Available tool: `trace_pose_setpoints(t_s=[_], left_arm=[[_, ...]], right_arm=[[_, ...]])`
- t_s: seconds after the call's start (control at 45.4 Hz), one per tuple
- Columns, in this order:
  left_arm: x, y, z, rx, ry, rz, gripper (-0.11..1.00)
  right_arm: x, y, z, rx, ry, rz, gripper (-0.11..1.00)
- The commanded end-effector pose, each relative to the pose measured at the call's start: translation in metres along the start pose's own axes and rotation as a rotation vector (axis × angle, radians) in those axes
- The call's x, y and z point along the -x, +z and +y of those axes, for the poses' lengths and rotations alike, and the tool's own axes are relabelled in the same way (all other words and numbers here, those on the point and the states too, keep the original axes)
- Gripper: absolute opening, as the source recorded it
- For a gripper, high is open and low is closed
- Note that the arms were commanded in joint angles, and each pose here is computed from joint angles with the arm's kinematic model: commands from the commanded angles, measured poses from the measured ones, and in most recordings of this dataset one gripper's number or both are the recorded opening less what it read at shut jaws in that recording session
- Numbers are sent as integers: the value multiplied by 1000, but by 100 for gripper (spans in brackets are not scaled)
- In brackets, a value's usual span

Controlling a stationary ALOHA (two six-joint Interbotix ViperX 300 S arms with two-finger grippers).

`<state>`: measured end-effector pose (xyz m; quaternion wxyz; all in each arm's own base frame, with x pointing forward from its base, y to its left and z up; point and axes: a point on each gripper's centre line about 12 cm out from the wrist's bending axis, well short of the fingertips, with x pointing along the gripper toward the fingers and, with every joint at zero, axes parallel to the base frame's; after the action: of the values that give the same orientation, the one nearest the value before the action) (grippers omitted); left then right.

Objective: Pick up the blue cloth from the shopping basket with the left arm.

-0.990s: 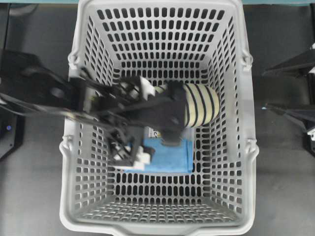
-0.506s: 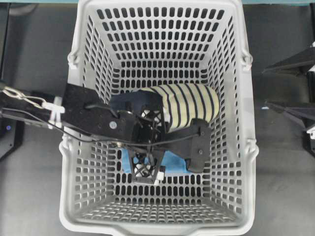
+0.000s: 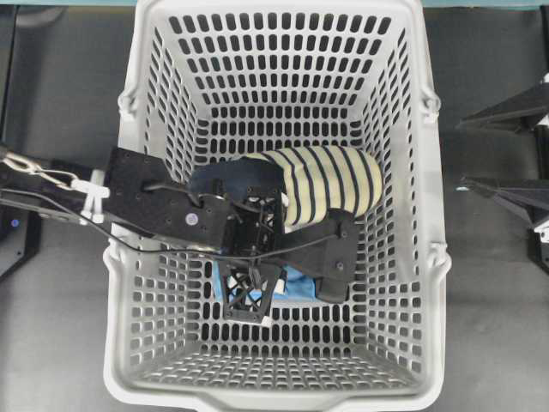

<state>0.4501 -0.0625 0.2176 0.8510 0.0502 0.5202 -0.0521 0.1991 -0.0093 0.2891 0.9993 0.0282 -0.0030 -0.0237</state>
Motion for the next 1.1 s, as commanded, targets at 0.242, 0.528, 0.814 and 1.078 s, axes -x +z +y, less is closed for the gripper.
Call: trace_pose_setpoints(t_s=[0.242,0.528,0.814,1.078], left_arm=[[148,60,8,22,12,-184,12],[211,72,11,33,15,-170,12],[207,71,11,33,17,-156,12],[202,69,10,35,15,-141,12]], right_arm=[[-1,2,0,-5,-2,-5,77],[-1,2,0,-5,-2,-5,77],[-1,1,0,-5,-2,-5,77],[-1,1,0,-5,-2,-6,77]])
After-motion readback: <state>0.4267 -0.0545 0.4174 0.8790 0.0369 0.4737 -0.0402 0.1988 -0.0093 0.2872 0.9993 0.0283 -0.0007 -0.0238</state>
